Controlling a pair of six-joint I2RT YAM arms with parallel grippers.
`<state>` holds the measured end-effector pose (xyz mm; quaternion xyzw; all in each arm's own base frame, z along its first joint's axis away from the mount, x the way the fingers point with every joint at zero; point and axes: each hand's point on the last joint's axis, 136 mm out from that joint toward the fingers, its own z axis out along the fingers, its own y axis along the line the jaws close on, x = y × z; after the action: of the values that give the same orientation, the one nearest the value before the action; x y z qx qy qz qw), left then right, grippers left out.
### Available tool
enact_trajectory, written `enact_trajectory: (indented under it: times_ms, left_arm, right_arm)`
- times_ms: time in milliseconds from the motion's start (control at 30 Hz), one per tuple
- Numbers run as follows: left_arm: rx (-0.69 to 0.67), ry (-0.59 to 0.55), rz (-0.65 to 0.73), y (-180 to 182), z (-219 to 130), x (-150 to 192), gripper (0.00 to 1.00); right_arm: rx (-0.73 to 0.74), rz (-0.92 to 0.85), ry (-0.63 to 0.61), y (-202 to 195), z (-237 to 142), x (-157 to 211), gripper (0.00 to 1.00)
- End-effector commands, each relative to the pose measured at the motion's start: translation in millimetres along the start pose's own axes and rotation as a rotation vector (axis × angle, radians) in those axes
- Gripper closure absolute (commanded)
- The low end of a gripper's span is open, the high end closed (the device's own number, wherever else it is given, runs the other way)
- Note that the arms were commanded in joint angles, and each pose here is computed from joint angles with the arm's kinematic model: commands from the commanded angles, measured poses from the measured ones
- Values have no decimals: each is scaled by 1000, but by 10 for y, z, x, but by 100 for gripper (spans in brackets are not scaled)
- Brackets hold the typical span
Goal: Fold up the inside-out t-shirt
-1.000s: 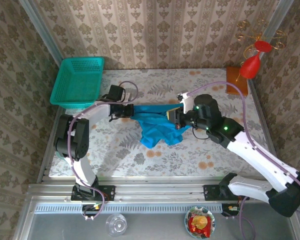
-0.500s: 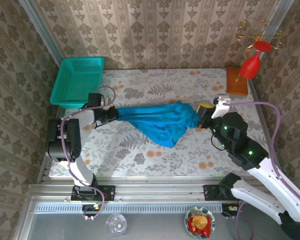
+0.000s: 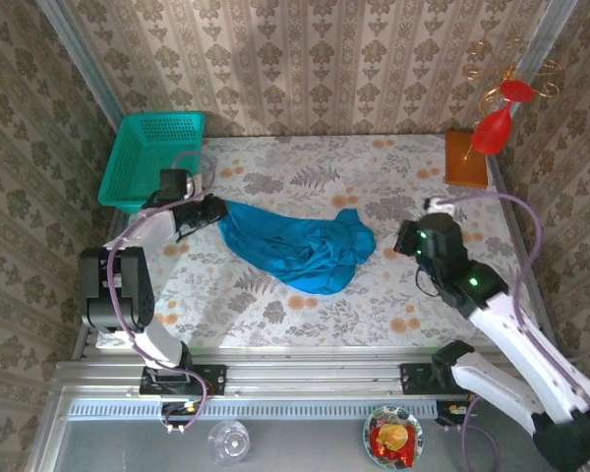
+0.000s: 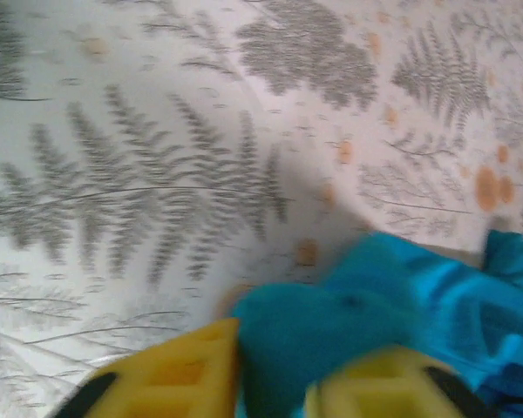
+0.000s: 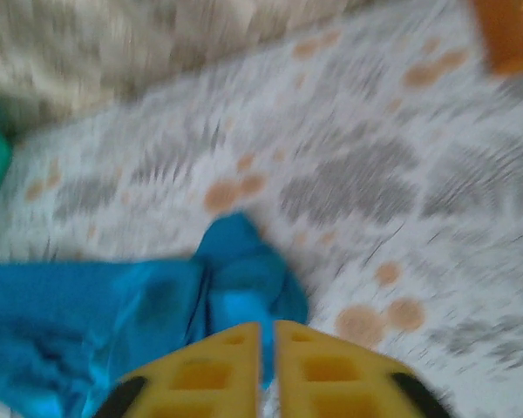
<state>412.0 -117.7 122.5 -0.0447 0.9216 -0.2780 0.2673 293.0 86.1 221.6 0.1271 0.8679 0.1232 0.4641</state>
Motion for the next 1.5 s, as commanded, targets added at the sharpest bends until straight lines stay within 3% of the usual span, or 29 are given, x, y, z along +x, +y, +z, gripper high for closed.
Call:
enact_trajectory:
  times_ms: [0, 167, 300, 500, 767, 933, 1033, 1133, 1167, 1267, 1467]
  left_arm:
    - [-34, 61, 135, -314, -94, 123, 61]
    - [-48, 87, 249, -666, -153, 265, 50]
    - [109, 162, 286, -1140, -31, 520, 47]
    - [286, 290, 300, -1709, 294, 922, 46]
    - [337, 429, 278, -1803, 735, 1365, 48]
    - [384, 432, 241, -1866, 838, 1424, 60]
    - [393, 434, 235, -1884, 862, 1419, 70]
    - [404, 429, 240, -1911, 856, 1397, 92]
    - [403, 416, 242, -1916, 833, 1360, 100]
    - [391, 340, 246, -1899, 706, 1121, 100]
    - [446, 180, 242, -1969, 166, 498, 100]
  right_arm:
    - [-172, 46, 236, 406, 225, 386, 75]
    - [-251, 29, 432, 817, 479, 698, 56]
    - [-252, -24, 502, 1027, 640, 914, 39]
    - [-139, -45, 580, 965, 930, 1135, 34]
    - [1, -80, 563, 697, 1052, 1200, 41]
    - [2, -82, 566, 672, 1053, 1235, 59]
    - [3, -83, 566, 656, 1042, 1244, 73]
    - [11, -96, 559, 634, 1021, 1212, 87]
    - [21, -107, 553, 608, 1009, 1189, 91]
    - [65, -132, 516, 478, 950, 1038, 100]
    - [124, -102, 468, 90, 753, 770, 100]
